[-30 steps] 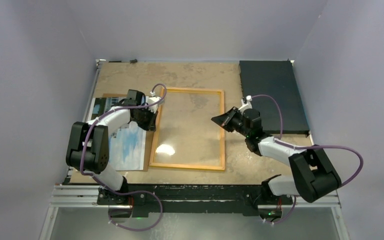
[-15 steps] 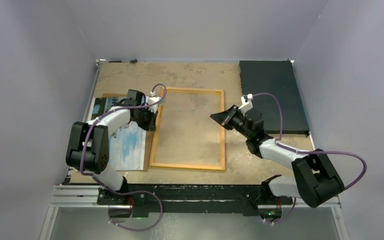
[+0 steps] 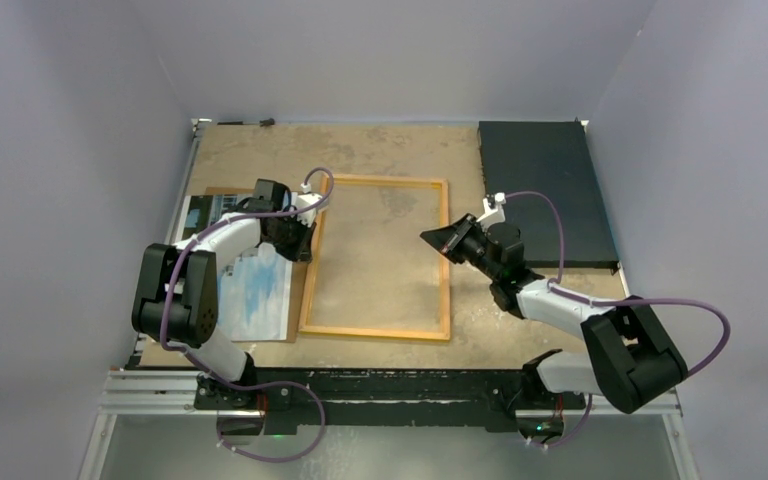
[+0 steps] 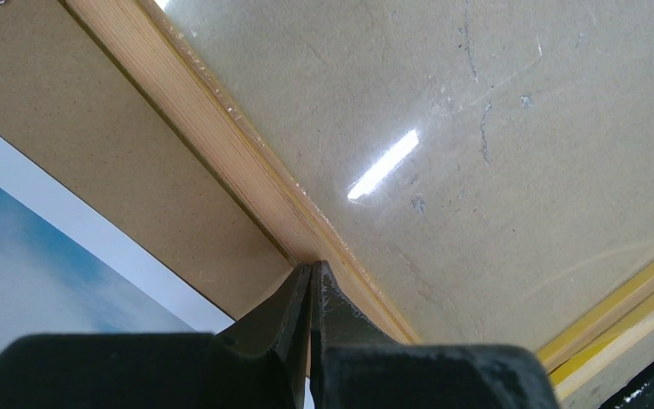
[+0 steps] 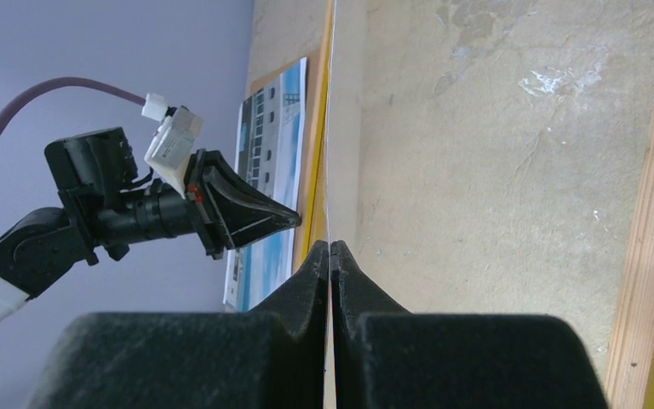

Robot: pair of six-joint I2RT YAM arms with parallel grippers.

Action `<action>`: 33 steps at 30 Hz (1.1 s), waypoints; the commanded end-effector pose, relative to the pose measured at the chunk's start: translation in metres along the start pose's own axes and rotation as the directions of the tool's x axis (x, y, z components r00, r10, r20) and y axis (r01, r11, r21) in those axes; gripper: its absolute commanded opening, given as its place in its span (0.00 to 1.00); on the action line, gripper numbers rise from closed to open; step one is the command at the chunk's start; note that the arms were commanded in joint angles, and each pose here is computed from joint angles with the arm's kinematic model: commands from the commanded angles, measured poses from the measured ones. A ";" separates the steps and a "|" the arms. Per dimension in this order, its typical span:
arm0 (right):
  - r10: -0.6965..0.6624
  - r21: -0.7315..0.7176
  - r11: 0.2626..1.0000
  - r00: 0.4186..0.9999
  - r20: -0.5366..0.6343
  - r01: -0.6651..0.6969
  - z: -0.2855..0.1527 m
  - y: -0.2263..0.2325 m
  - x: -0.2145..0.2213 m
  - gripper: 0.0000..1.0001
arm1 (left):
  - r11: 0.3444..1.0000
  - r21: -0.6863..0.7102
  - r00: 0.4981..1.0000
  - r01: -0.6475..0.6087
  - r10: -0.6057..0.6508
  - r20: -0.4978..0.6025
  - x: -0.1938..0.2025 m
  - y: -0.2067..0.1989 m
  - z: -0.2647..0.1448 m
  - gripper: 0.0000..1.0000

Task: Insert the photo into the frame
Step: Place the photo frame item in the photo frame.

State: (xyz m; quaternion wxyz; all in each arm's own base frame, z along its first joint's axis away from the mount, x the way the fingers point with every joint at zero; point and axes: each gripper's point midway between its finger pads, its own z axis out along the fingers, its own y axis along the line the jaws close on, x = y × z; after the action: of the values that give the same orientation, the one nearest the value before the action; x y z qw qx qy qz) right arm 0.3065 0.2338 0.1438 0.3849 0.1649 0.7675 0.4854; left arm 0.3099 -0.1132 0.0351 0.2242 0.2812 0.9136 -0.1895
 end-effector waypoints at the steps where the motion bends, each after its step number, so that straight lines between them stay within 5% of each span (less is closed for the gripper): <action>1: 0.019 0.004 1.000 1.000 -0.016 -0.018 0.004 0.005 0.005 0.00 | 1.000 0.026 0.998 -0.005 0.007 -0.059 0.018 -0.006 0.004 0.00; 22: 0.054 0.141 0.988 0.998 0.031 -0.058 0.007 -0.022 0.007 0.00 | 1.000 0.018 0.998 -0.017 0.018 -0.064 0.019 -0.005 0.002 0.00; 33: 0.060 0.095 0.993 0.997 0.044 -0.064 0.017 -0.005 0.001 0.00 | 1.000 -0.001 0.997 -0.021 0.020 -0.076 0.016 -0.001 -0.002 0.00</action>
State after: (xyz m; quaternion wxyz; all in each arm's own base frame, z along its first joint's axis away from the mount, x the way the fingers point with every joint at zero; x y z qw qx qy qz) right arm 0.3134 0.2247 0.1087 0.3708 0.2310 0.7938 0.4232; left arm 0.3094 -0.1127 0.0355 0.2241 0.2885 0.9116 -0.1884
